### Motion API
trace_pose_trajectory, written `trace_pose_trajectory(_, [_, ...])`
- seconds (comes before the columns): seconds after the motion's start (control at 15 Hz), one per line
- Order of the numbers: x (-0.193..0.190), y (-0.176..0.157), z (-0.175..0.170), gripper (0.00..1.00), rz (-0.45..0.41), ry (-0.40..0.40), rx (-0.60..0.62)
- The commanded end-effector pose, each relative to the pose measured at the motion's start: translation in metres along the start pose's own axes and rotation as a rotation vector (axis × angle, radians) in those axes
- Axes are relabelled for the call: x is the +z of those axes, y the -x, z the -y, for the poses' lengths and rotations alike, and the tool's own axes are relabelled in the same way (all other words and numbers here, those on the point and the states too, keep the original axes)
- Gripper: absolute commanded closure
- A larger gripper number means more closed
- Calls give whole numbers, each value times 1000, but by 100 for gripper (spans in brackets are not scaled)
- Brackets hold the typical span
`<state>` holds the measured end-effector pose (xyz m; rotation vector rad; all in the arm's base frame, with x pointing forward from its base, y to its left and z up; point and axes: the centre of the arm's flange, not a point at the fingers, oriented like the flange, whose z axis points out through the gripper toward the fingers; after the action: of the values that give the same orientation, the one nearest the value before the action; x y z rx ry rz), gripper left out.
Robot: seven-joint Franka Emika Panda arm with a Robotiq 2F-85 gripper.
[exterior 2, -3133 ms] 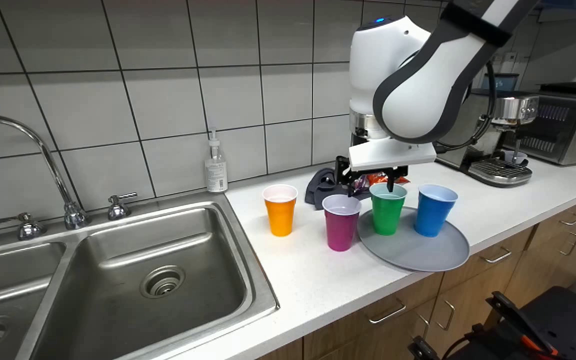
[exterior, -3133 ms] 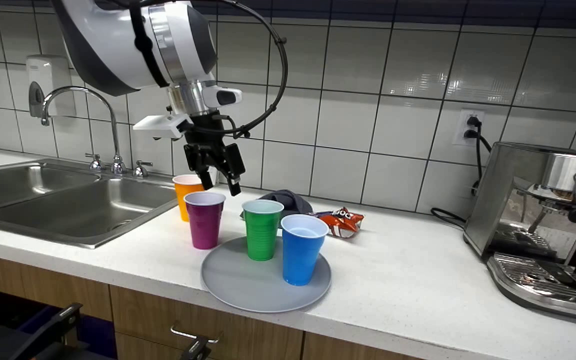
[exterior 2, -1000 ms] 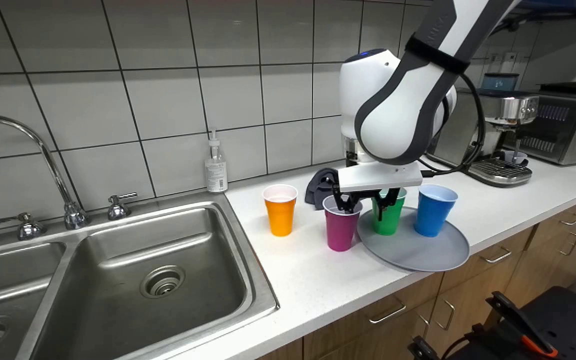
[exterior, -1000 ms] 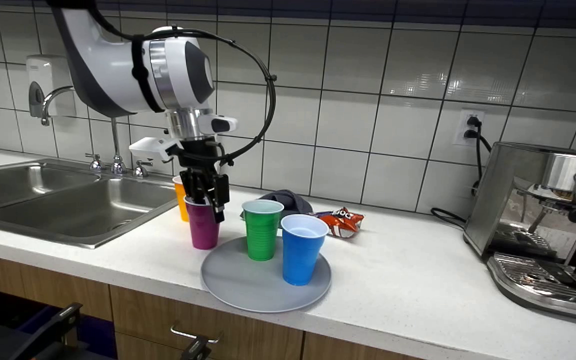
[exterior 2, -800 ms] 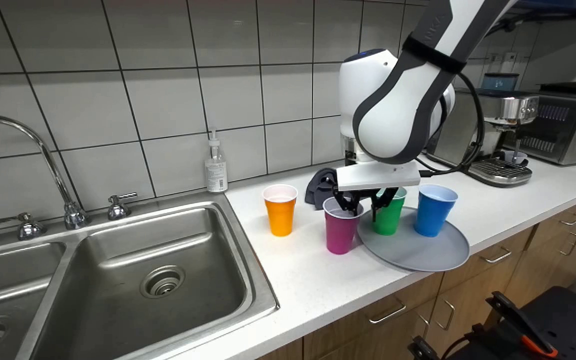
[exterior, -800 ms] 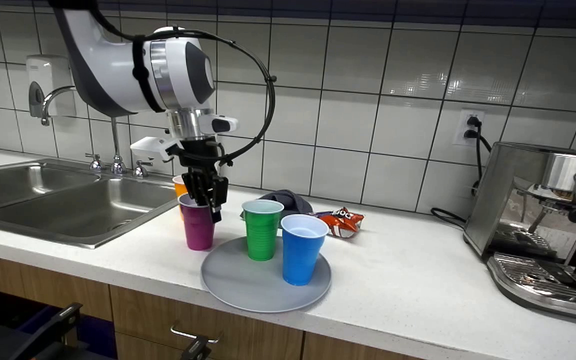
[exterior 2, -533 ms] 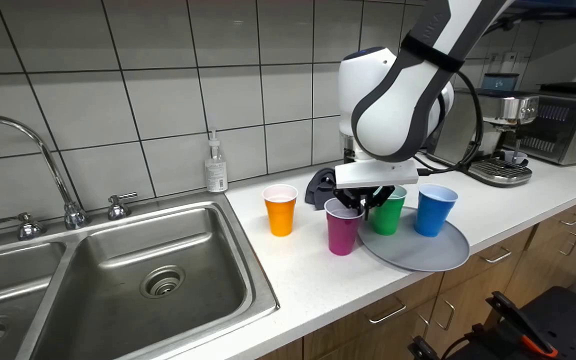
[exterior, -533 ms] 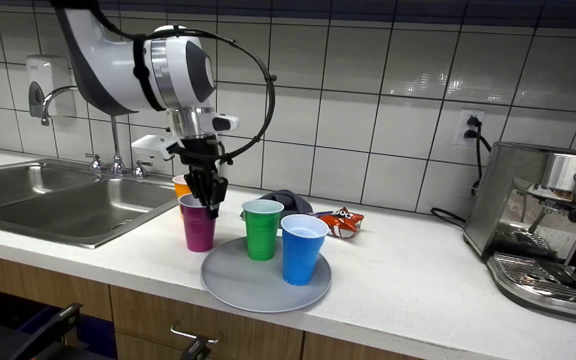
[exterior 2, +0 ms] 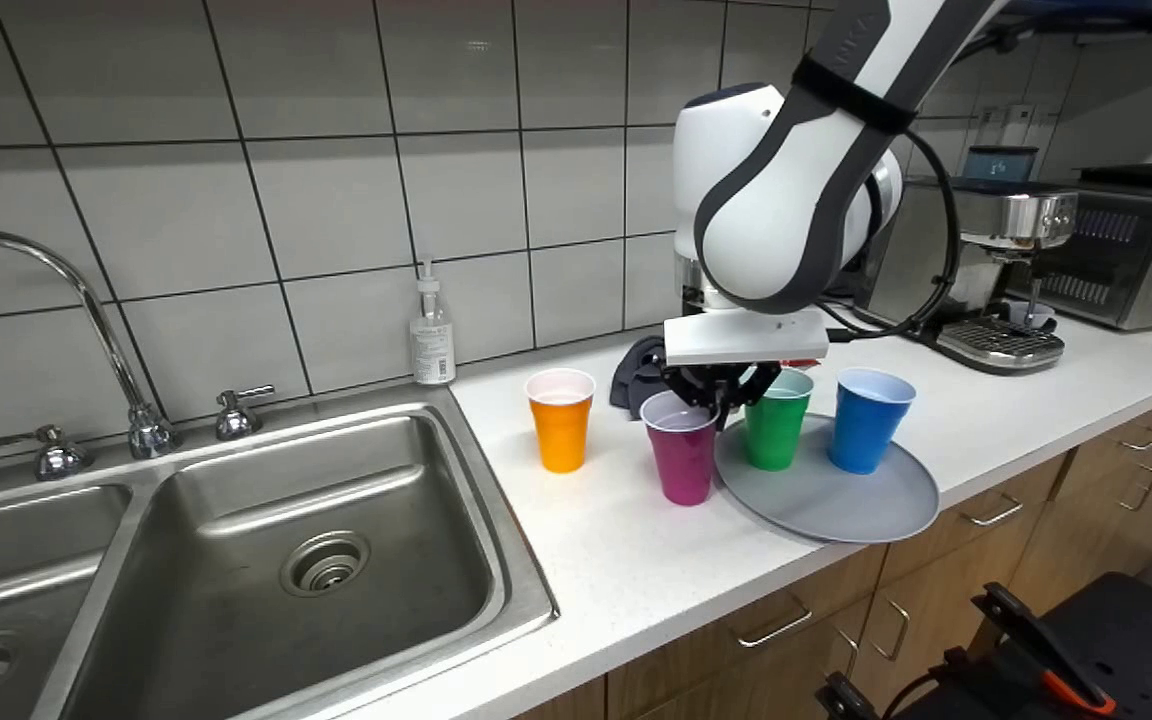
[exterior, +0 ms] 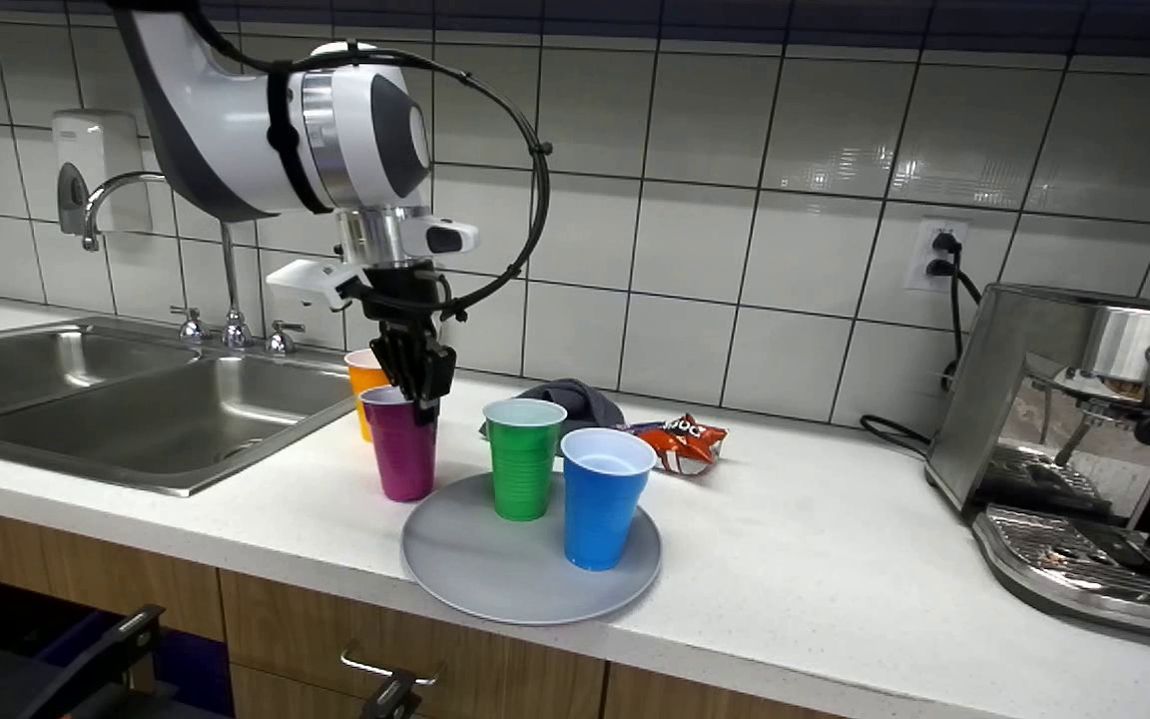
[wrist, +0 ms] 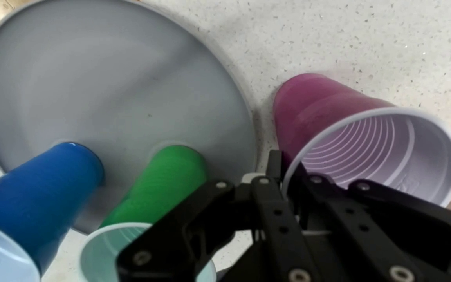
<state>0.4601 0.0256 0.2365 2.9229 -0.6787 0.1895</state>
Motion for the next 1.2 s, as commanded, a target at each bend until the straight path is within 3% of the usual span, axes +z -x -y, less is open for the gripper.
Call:
trace_pose_trajectory(0.0, [-15,-3,-8,99,-4,-31,-18])
trace_pose_trajectory(1.13, [-46,-3,-74,99,-24,-67,-127])
